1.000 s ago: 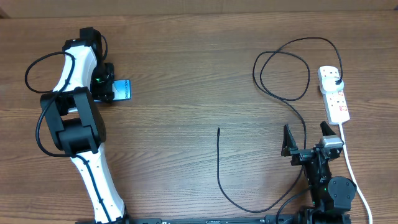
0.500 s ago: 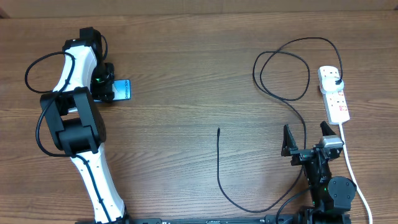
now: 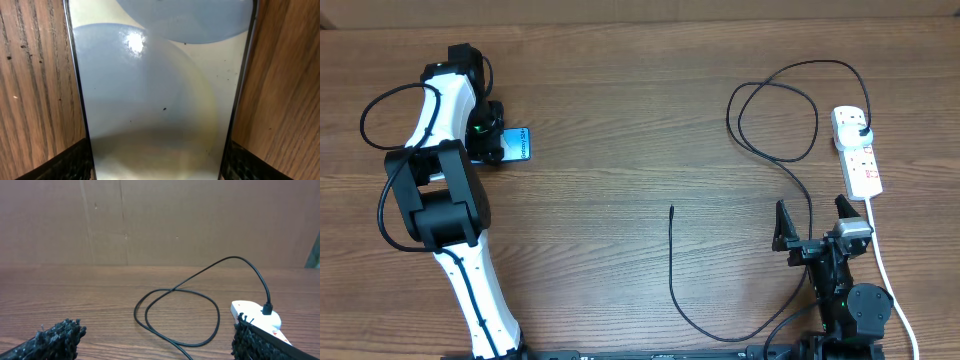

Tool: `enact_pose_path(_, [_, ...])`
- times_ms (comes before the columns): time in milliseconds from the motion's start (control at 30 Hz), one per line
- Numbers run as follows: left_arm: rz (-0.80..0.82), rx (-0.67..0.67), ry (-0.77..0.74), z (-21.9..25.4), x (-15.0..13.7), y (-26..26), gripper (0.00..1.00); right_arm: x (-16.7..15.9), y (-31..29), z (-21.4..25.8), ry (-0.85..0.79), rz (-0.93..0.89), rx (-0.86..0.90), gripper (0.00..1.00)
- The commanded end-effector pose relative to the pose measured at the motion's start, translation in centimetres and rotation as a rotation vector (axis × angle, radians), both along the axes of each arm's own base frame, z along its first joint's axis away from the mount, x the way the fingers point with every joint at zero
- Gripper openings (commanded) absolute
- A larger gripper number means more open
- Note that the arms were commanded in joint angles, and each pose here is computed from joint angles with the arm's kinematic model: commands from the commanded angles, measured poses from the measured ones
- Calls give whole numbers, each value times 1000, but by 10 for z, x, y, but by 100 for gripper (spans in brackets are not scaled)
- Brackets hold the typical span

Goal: Plug charger to phone and switch on socket
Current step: 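Close the left gripper on the phone's long edges, then lift the phone off the table with the left gripper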

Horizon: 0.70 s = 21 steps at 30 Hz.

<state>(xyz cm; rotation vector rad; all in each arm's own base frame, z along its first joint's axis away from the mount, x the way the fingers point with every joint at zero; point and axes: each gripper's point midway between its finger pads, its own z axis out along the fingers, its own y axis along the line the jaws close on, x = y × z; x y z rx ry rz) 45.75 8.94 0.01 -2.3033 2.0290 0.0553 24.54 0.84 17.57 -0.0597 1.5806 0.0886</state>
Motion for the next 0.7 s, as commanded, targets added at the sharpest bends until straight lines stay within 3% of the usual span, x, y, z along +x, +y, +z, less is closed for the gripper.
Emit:
enact_pose_path(0, [-9,-55,103,-43,-21,-11,4,0,-1,-2,-4,-5,-5,100])
enact_pose_path(667, [-7,-85,59,-23,-8,-15,4,0,-1,-2,-4,-5,-5,100])
